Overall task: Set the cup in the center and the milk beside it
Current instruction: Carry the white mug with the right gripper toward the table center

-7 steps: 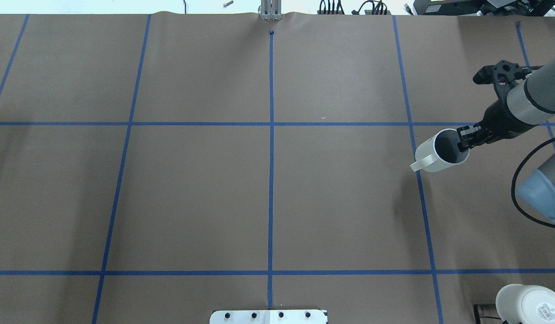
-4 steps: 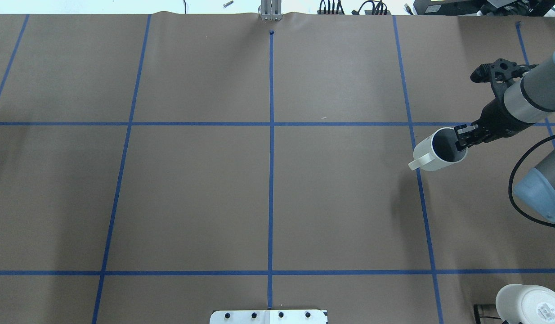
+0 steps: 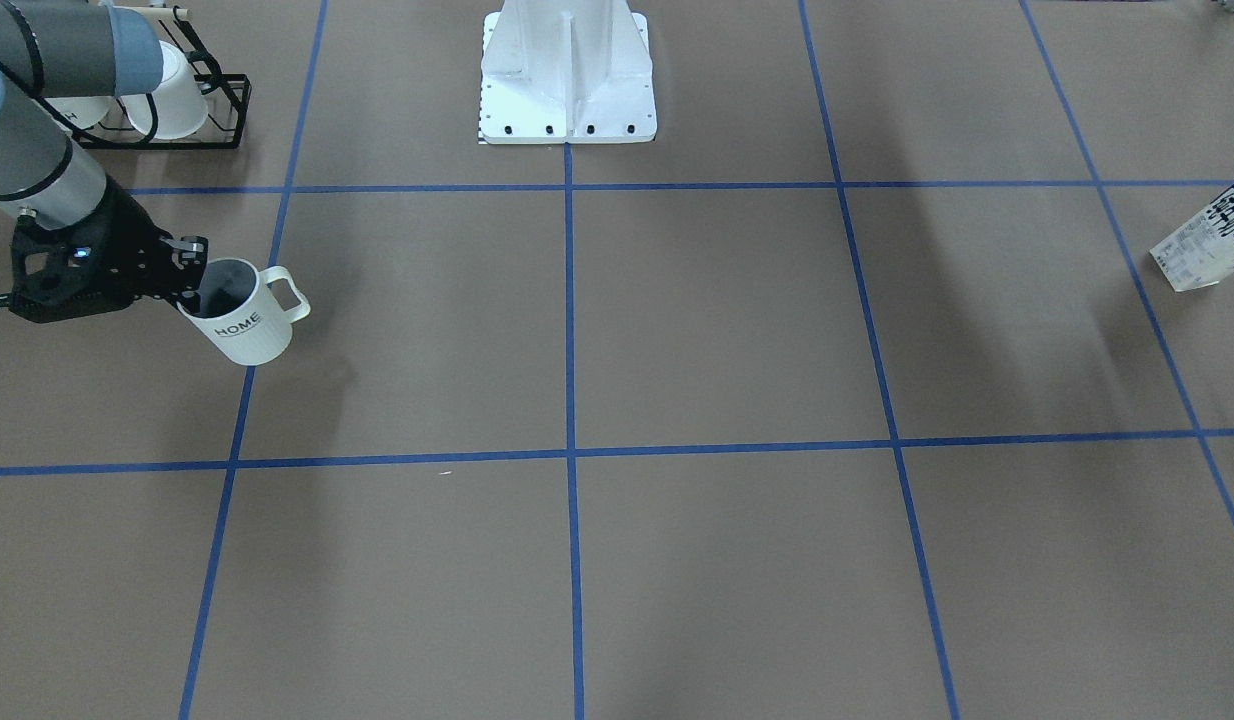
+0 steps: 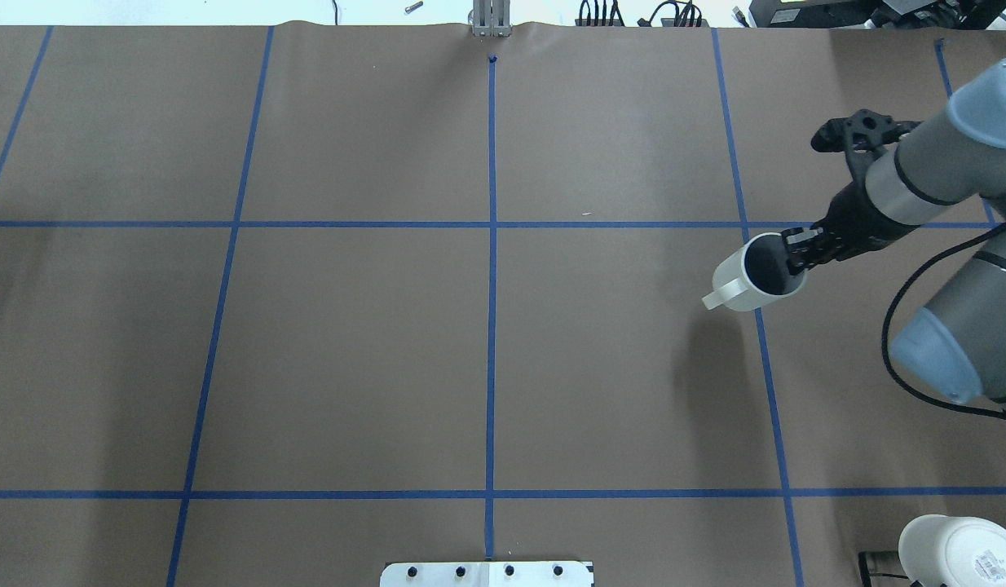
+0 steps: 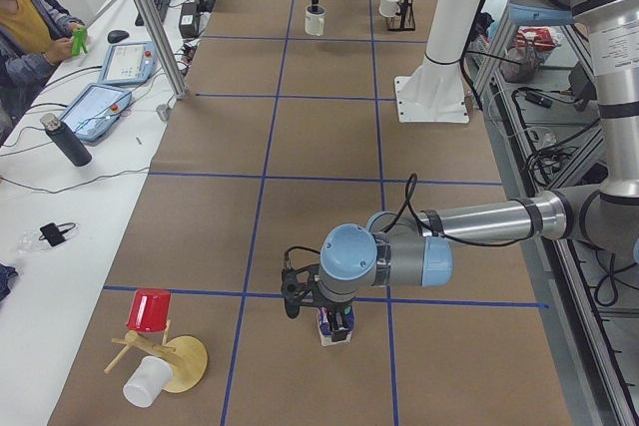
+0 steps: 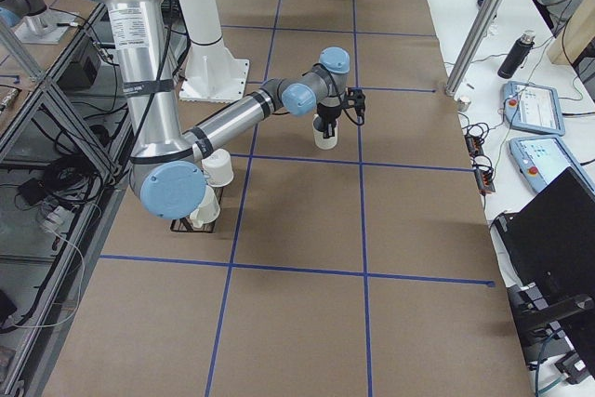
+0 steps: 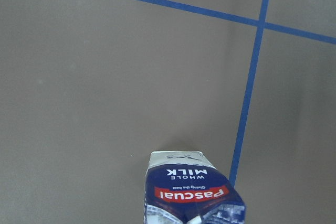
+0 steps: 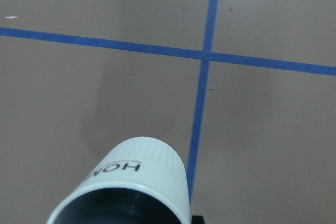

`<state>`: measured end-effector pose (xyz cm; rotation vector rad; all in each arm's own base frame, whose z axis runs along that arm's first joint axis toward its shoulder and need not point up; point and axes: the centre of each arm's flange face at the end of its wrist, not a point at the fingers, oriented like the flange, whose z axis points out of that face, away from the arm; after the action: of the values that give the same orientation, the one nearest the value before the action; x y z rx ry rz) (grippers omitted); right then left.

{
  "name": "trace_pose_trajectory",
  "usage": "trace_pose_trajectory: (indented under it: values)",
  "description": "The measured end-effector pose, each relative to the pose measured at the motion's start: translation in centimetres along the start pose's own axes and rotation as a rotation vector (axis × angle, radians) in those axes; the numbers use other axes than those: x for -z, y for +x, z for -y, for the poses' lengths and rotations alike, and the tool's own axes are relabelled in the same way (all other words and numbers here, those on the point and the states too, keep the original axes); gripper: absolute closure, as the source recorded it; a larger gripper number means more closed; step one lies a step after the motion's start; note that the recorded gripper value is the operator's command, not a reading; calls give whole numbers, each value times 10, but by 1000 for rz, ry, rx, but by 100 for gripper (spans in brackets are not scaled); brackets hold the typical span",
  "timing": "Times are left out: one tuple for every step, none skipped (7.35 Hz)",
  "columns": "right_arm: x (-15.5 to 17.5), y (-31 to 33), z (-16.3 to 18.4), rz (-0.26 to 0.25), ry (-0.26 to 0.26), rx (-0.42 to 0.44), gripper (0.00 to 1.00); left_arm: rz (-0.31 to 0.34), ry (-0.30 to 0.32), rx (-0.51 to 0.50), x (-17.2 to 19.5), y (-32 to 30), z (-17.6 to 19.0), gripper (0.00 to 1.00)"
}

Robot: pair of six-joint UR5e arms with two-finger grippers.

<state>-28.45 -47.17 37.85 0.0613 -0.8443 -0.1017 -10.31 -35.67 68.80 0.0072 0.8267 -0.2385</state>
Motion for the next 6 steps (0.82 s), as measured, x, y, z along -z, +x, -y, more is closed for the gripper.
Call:
trace_pose_trajectory:
  values:
    - [-7,-26,6,5,3,-14,100,-12,-2,18,0,2,1,2]
    - [-13,-41,8,4,4,-20,100,-32,-4,42,-1,5,1,2]
    - [-15,-49,9,6,5,-19,100,-41,-7,50,-3,7,2,2]
    - [-16,-61,13,13,8,-20,100,-42,-12,52,-6,8,2,2]
    - [-19,-77,17,19,8,-33,100,-41,-17,50,-8,9,2,2]
    - [-24,-89,18,19,8,-47,100,-37,-24,46,-11,11,2,2]
